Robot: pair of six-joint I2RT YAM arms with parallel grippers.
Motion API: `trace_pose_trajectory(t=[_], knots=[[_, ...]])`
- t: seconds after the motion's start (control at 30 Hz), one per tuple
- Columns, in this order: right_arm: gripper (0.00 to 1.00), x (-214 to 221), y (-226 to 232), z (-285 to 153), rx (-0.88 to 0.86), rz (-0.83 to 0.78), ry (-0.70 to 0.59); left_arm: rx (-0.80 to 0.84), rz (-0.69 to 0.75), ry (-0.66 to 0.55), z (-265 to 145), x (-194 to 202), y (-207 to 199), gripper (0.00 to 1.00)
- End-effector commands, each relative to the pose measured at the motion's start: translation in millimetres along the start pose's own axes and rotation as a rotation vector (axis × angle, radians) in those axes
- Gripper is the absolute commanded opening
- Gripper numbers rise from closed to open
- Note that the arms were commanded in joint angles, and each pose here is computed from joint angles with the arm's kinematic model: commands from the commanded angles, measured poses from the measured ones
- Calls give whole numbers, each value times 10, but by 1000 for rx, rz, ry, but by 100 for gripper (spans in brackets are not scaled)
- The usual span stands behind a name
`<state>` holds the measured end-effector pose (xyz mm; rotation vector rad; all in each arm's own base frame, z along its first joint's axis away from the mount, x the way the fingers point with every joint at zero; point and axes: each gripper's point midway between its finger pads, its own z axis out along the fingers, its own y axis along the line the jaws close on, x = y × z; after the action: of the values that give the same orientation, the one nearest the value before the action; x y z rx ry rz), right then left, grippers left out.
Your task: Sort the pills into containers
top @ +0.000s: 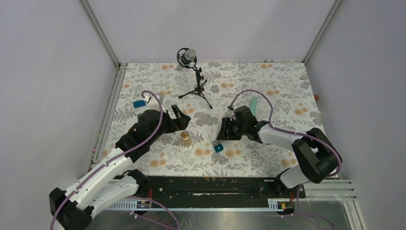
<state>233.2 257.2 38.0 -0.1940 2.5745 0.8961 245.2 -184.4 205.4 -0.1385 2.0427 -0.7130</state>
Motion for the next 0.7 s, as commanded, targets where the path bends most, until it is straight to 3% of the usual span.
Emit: trace_pose_trajectory(t=[0.0, 0.2, 0.37, 0.53, 0.67], knots=[[60, -344, -14, -213, 112, -32, -115, -45, 10, -112, -106, -358, -7, 99], [70, -585, 209, -459, 216, -126, -215, -118, 15, -172, -236, -524, 99, 99], [81, -632, 905, -482, 127, -287, -244, -201, 2, -242, -419, -669, 254, 99], [82, -508, 1489, -241, 49, -485, -222, -264, -24, -292, -536, -713, 403, 99], [83, -376, 1664, 81, 108, -574, -157, -275, -35, -304, -562, -699, 451, 99]])
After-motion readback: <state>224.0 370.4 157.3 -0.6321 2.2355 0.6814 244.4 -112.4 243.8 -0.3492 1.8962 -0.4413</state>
